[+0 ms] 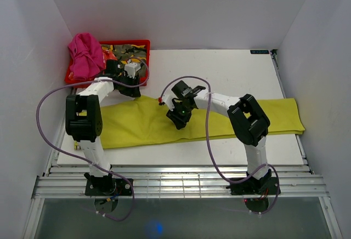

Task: Fold and stack the trousers
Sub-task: Fold the trousers

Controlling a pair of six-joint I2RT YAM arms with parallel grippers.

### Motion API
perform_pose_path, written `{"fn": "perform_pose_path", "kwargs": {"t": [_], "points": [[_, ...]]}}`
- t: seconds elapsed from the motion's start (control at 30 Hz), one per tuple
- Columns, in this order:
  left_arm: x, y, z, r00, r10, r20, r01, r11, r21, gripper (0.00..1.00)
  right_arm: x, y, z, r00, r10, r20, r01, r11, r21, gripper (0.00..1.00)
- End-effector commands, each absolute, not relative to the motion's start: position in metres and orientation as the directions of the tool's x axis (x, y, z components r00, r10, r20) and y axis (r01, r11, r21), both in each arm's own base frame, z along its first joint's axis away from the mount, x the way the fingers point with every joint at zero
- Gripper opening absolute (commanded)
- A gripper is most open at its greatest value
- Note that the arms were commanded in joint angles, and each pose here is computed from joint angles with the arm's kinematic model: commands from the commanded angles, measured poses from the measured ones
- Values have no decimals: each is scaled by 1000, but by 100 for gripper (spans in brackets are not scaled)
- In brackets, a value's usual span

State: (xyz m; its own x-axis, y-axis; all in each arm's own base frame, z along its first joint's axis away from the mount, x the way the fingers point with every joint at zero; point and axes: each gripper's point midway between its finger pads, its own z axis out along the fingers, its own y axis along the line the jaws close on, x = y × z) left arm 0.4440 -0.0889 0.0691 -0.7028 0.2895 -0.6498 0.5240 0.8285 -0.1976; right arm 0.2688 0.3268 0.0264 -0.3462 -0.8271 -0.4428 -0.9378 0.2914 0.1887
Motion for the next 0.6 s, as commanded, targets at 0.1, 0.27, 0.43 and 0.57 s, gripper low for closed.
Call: {"fn": "perform_pose_path", "kwargs": {"t": [0.1,0.27,0.43,0.57], "points": [[455,-97,72,-671,348,-655,542,833,-113,43,259,313,13,-303,-868,-394,-953,271,134,47],[459,-94,67,-674,364,-643,539,837,-91,7,251,307,-2,-258,-907,-334,-966,240,95,46],[485,-88,80,-627,379,-681,522,853,-7,0,237,302,-16,-167,-948,-269,-986,162,42,45],[506,-80,95,-555,407,-726,492,864,108,0,221,296,-27,-123,-965,-230,-992,115,48,45]]}}
